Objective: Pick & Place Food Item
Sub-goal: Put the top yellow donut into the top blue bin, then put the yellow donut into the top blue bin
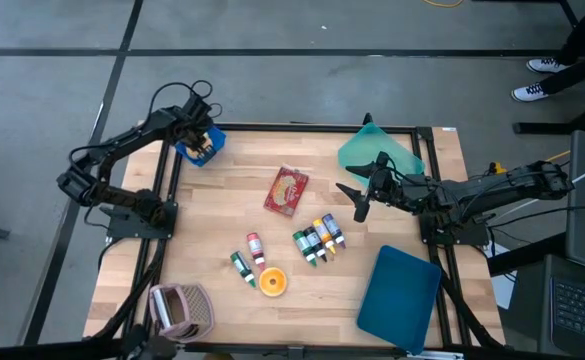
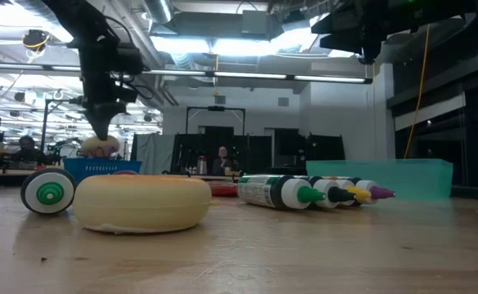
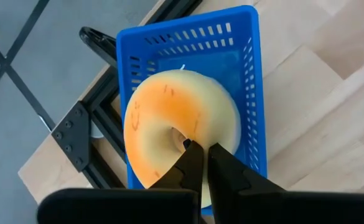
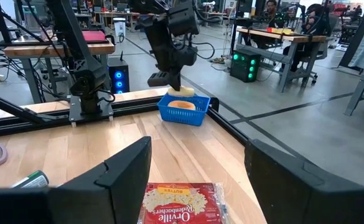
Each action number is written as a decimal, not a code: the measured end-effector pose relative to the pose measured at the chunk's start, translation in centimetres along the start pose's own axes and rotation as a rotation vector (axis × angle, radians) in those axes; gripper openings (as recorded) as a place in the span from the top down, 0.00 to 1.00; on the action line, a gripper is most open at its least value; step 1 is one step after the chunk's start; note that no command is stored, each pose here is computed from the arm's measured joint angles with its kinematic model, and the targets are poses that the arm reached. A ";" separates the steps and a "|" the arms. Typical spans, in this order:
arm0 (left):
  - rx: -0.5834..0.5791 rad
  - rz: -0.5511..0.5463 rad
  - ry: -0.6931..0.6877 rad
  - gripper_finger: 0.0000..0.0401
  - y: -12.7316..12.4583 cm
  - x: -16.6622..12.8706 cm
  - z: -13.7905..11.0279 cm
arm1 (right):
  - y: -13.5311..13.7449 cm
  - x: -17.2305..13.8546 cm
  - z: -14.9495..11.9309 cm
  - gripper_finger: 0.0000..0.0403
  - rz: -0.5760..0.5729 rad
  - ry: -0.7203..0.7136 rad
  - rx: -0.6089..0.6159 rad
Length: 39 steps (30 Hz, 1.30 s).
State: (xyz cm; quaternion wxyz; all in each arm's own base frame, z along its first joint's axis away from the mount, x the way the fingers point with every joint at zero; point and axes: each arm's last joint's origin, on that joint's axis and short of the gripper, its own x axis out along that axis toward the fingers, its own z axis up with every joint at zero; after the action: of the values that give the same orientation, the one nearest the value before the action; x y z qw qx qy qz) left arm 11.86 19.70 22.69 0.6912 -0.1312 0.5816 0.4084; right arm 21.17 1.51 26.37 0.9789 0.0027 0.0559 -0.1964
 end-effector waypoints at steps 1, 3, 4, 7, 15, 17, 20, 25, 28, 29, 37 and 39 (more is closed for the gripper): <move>0.002 -0.001 0.005 0.99 0.0 0.2 0.0 | 0.0 0.0 0.0 0.37 0.000 0.000 0.000; 0.009 -0.004 0.017 0.99 -0.1 0.5 0.2 | 0.0 0.0 0.0 0.37 0.000 0.000 0.000; 0.013 -0.004 0.024 0.99 -0.1 0.8 0.2 | 0.0 0.0 0.0 0.37 0.000 0.000 0.000; 0.021 -0.001 0.041 0.99 -0.2 1.5 0.5 | 0.0 0.0 0.0 0.37 0.000 0.000 0.003; 0.025 0.001 0.061 0.99 -0.2 2.3 0.7 | 0.0 0.0 0.0 0.37 0.000 0.000 0.003; 0.019 -0.005 0.067 0.97 -0.2 2.3 0.6 | 0.0 0.0 0.0 0.37 0.000 0.000 0.003; 0.019 -0.037 0.066 0.91 -0.3 2.3 0.6 | 0.0 0.0 0.0 0.37 0.000 0.000 0.003; 0.020 -0.055 0.067 0.76 -0.4 2.3 0.5 | 0.0 0.0 0.0 0.37 0.000 0.000 0.003; 0.021 -0.031 0.073 0.67 -0.3 2.2 0.5 | 0.0 0.0 0.0 0.37 0.000 0.000 0.003; 0.022 -0.019 0.074 0.65 -0.3 2.2 0.5 | 0.0 0.0 0.0 0.37 0.000 0.000 0.003; 0.020 0.027 0.026 0.52 0.0 1.0 0.4 | 0.0 0.0 0.0 0.37 0.000 0.000 0.003; 0.023 0.007 -0.012 0.51 -0.2 0.3 0.4 | 0.0 0.0 0.0 0.37 0.000 0.000 0.003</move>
State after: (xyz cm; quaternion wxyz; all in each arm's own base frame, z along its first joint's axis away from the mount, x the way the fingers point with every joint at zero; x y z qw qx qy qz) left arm 12.25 19.93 22.48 0.6947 -0.1188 0.5826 0.4049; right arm 21.17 1.51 26.37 0.9789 0.0042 0.0556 -0.1965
